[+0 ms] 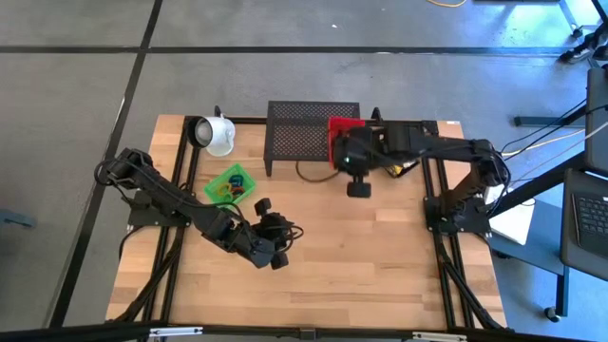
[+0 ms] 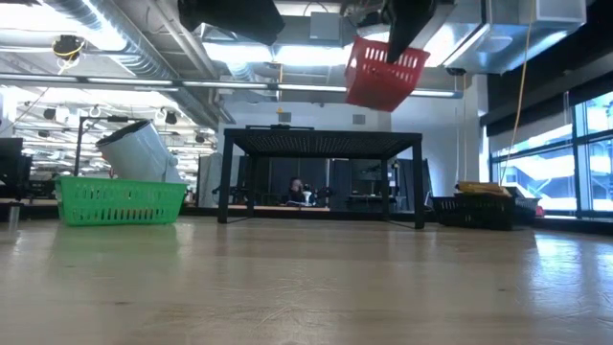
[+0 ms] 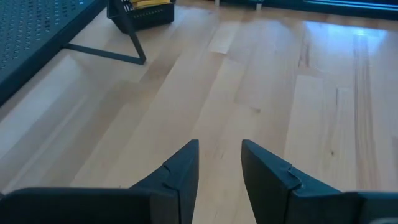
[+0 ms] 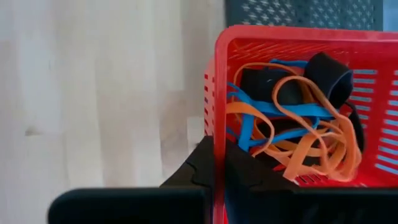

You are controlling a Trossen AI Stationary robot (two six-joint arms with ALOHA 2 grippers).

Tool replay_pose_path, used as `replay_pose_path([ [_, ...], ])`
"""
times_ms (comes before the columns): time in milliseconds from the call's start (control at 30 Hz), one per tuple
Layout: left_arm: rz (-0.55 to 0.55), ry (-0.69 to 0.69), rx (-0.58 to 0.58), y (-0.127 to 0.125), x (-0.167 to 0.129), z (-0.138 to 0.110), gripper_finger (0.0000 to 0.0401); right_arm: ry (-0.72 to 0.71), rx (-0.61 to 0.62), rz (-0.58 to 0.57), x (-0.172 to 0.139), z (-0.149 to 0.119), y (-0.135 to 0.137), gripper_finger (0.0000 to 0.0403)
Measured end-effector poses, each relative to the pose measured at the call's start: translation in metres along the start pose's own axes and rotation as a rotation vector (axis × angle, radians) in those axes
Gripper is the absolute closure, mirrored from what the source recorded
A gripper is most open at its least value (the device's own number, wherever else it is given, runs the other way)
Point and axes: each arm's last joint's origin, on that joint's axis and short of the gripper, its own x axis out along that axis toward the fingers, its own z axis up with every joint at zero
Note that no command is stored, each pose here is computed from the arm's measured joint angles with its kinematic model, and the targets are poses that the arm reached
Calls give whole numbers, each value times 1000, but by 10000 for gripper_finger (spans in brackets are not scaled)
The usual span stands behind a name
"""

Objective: Pick & Place Office Desk Supplies
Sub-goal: Put the red bin on the shelf

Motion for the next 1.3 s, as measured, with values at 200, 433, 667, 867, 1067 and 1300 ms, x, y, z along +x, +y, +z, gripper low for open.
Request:
replay_pose_path([
  [200, 0, 1, 0, 0, 0, 0, 287, 25, 41, -8, 16, -5, -32, 393],
  [433, -1, 2, 1, 0, 0, 0, 287, -1, 28, 11, 34, -2, -57, 393],
  [667, 1, 5, 4, 0, 0, 0, 287, 24, 30, 43, 52, -2, -73, 393],
  [867, 1, 7, 5, 0, 0, -1, 287, 64, 29, 57, 65, -3, -80, 393],
  [1067, -7, 12, 5, 0, 0, -1, 287, 82, 2, 68, 70, -3, -80, 388],
  [1300, -7, 12, 5, 0, 0, -1, 287, 99, -2, 59, 70, -4, -80, 378],
])
